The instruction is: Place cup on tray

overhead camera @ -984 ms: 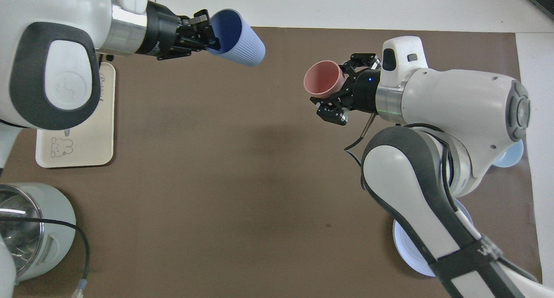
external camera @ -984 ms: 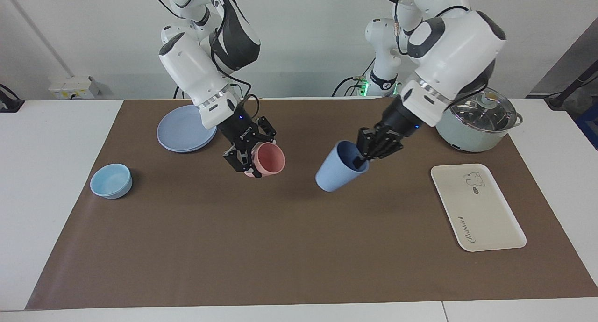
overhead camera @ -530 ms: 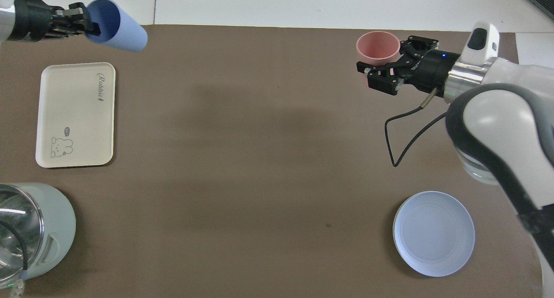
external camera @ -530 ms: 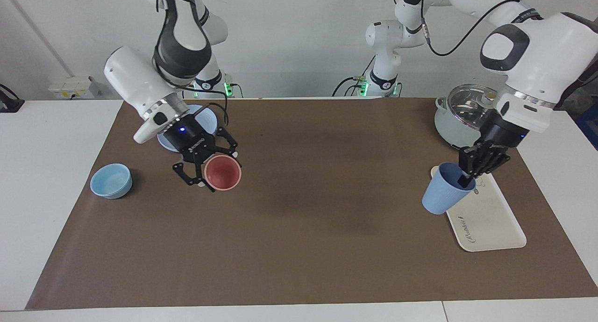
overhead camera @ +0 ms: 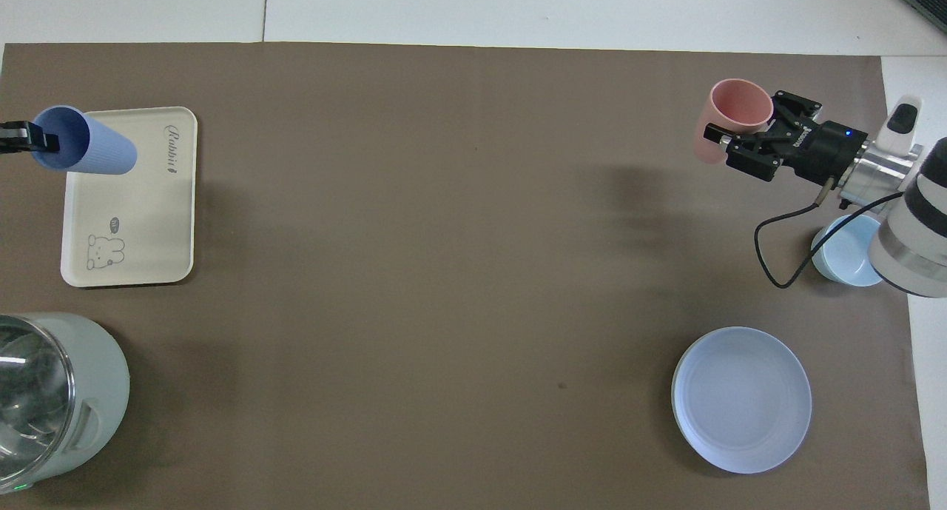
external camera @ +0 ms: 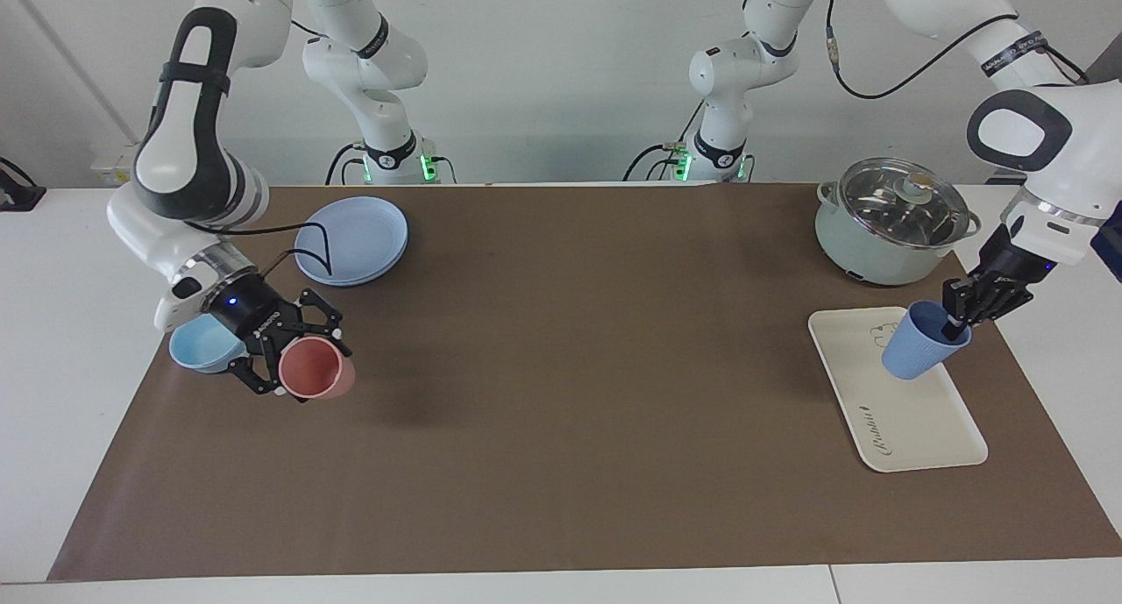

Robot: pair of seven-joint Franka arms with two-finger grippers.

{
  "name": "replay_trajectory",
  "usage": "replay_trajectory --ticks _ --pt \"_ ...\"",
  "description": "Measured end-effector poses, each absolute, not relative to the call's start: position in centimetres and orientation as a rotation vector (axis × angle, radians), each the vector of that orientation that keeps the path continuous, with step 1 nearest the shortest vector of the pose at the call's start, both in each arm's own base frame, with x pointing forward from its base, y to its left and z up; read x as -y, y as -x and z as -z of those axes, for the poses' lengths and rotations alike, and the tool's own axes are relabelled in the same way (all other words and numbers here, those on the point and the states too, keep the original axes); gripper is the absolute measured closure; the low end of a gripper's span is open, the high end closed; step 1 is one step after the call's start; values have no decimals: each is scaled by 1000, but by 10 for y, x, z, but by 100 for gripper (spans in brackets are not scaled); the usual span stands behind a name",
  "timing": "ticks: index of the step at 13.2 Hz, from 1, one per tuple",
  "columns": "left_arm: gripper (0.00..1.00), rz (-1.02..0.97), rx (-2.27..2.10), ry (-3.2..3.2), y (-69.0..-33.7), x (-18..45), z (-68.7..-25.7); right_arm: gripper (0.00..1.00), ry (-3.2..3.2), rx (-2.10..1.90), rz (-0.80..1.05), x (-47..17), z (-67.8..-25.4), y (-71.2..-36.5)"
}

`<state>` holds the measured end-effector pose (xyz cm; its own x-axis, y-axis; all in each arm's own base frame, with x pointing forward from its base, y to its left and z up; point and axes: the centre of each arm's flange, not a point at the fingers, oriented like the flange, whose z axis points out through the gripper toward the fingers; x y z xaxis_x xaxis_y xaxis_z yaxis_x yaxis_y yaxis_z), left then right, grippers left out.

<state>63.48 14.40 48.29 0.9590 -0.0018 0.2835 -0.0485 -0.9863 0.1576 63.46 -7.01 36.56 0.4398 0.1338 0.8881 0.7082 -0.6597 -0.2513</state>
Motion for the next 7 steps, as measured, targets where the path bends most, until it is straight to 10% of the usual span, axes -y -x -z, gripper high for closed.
replay_trajectory --ticks 7 --pt "93 -347 5 -2974 -626 -180 -369 17 1977 927 1326 95 -263 -631"
